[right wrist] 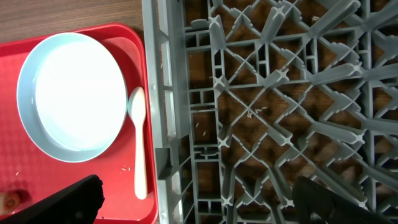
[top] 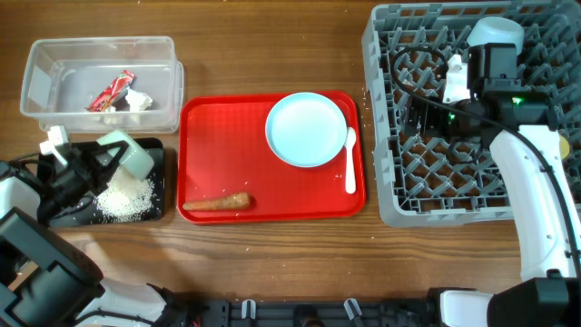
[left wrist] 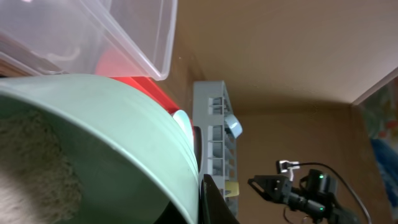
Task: Sort waste into correct bins and load items into the dishwasher rack
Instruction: 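Tip the green bowl over the black tray to pour out the rice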
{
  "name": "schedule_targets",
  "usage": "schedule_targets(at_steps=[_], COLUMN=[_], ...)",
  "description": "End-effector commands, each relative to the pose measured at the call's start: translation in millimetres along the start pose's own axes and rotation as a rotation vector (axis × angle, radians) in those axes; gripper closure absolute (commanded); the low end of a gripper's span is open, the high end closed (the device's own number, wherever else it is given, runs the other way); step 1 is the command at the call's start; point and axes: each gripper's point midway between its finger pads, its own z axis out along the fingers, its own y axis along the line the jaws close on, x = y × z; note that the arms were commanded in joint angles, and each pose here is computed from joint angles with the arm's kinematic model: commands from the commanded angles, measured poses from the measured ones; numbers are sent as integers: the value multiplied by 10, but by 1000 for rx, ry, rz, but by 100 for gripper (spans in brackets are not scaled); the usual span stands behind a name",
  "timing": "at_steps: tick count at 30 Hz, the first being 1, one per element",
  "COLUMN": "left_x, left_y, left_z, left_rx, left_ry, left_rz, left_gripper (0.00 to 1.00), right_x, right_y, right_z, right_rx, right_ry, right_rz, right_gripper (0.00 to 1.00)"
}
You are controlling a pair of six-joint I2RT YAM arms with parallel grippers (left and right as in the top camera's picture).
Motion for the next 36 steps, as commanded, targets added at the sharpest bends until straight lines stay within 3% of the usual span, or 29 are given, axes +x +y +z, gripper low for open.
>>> schedule_targets(at_steps=[1,11,15,24,25,27,36], left_x=[6,-72,-125,-149,-160,-162,-45], left_y=[-112,56,24,52,98,-69,123], left_z=[-17,-234,-290,-287,-281,-295,-245], left_rx=[85,20,65,51,39,125,1], left_ry=[-19,-79,-107,-108,-106,-120,-74], left_rz=[-32,-164,-210,-189,-257,-183,-223], left_gripper=[96,96,96,96,96,96,96], right_x=[-7,-2,0,24,24,25,26], right_y=[-11,-12,-11,-14,-14,-14,-14], right_z=[-40,-40,-40,-40,-40,-40,-40], right_rx=[12,12,11,13,13,13,13], right_ry=[-11,-9,-8,1,1,2,2], right_rz=[-10,-9,-9,-8,-8,-7,-7], right_gripper=[0,0,0,0,0,0,0])
